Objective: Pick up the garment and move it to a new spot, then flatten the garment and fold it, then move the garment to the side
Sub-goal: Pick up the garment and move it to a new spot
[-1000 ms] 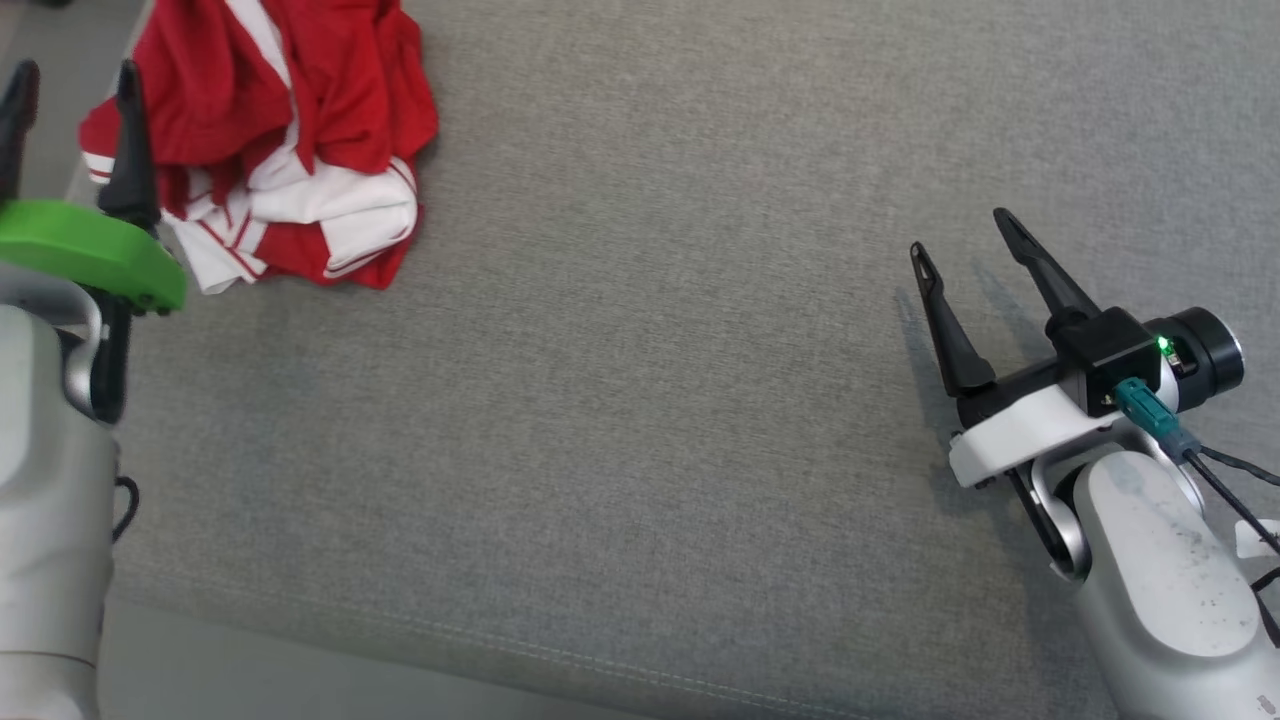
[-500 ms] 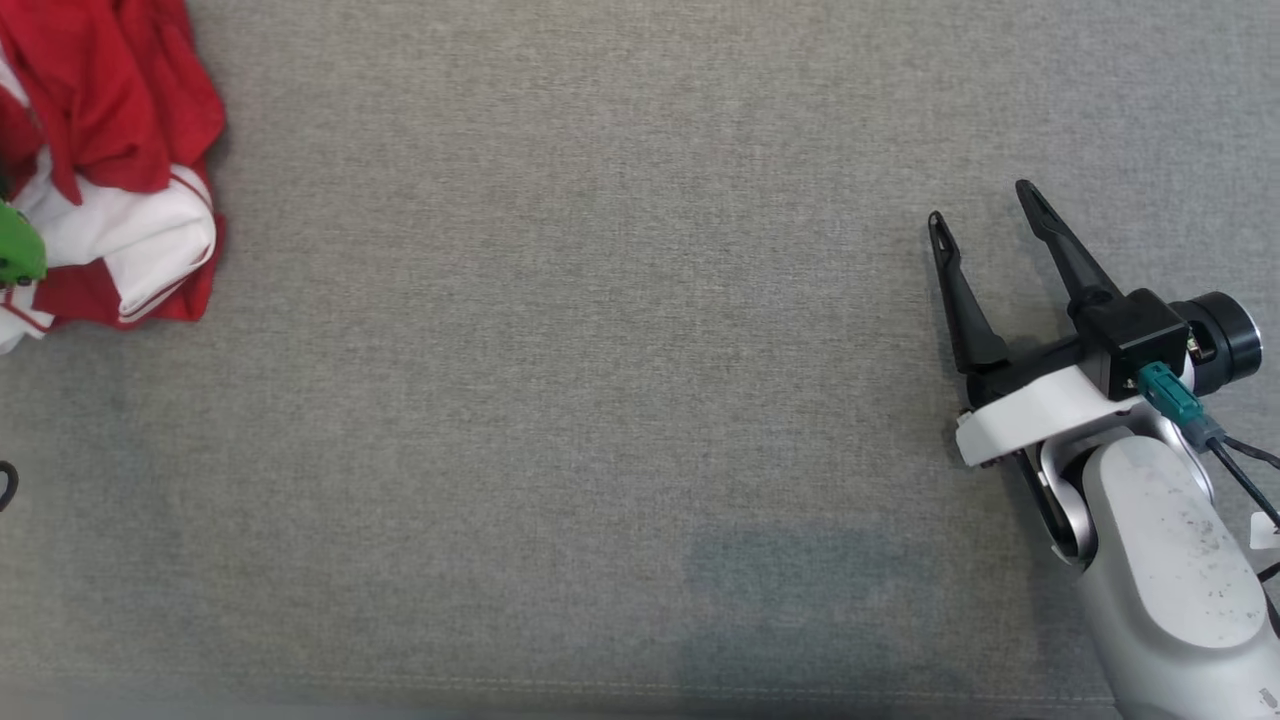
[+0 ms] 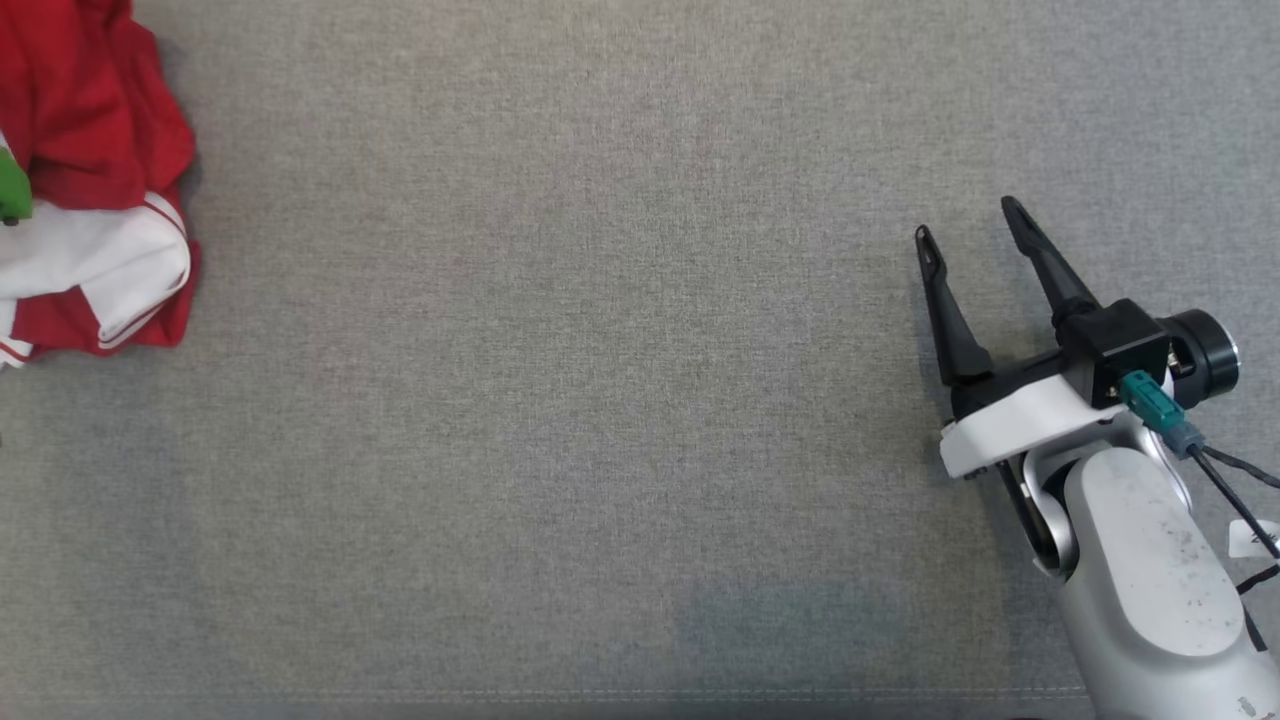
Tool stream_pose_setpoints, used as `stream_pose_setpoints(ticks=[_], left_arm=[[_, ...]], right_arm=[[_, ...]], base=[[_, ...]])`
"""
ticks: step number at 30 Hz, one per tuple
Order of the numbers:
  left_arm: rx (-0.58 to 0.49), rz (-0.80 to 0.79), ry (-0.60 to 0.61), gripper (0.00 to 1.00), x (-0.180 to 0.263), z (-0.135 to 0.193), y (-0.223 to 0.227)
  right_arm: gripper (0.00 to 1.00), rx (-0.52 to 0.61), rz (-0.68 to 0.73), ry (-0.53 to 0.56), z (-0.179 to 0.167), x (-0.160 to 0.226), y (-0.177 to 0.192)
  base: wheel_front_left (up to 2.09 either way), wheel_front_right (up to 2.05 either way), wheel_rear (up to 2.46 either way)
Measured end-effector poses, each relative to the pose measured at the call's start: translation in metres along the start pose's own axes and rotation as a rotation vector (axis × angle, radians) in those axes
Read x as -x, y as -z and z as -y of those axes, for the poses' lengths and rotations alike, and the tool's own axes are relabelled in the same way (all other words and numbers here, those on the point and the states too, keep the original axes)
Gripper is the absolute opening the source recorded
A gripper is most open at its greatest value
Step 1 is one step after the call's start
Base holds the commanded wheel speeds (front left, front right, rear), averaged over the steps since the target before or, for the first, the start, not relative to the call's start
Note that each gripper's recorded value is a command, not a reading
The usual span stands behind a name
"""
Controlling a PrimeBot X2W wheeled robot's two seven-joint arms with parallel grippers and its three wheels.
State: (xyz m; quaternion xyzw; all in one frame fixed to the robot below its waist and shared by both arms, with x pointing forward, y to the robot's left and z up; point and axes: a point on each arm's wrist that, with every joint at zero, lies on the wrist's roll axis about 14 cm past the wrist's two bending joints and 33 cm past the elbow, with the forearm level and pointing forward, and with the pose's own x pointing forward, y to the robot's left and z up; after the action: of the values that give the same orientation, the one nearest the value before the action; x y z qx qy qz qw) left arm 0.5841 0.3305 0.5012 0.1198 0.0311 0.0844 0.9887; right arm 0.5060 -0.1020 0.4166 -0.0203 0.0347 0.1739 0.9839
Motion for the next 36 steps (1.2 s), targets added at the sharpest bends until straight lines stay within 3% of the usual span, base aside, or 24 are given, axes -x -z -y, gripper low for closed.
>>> stream_pose_setpoints(ticks=[10, 13, 14, 18, 23, 27, 32, 36], left_arm=[[0.013, 0.343, 0.143, 0.0, 0.032, 0.043, -0.12], [0.094, 0.455, 0.249, 0.0, 0.055, 0.084, -0.159], [0.094, 0.455, 0.249, 0.0, 0.055, 0.084, -0.159], [0.204, 0.495, 0.391, 0.0, 0.082, 0.146, -0.175], [0.342, 0.467, 0.565, 0.0, 0.115, 0.223, -0.174], [0.386, 0.416, 0.67, 0.0, 0.134, 0.267, -0.162], [0.337, 0.272, 0.731, 0.0, 0.142, 0.301, -0.111], [0.237, 0.156, 0.737, 0.0, 0.142, 0.305, -0.06]], right_arm=[[1.0, -0.027, 0.05, 0.01, -0.012, 0.021, -0.032], [1.0, -0.032, 0.071, 0.032, -0.01, 0.034, -0.045], [1.0, -0.032, 0.071, 0.032, -0.01, 0.034, -0.045], [1.0, -0.033, 0.087, 0.065, -0.004, 0.048, -0.055], [1.0, -0.028, 0.101, 0.127, 0.014, 0.068, -0.063], [1.0, -0.023, 0.104, 0.189, 0.032, 0.083, -0.066], [1.0, -0.021, 0.101, 0.256, 0.05, 0.101, -0.067], [1.0, -0.019, 0.093, 0.308, 0.065, 0.114, -0.064]], base=[[0.0, 0.0, 0.0], [0.0, 0.0, 0.0], [0.0, 0.0, 0.0], [0.0, 0.0, 0.0], [0.0, 0.0, 0.0], [0.0, 0.0, 0.0], [0.0, 0.0, 0.0], [0.0, 0.0, 0.0]])
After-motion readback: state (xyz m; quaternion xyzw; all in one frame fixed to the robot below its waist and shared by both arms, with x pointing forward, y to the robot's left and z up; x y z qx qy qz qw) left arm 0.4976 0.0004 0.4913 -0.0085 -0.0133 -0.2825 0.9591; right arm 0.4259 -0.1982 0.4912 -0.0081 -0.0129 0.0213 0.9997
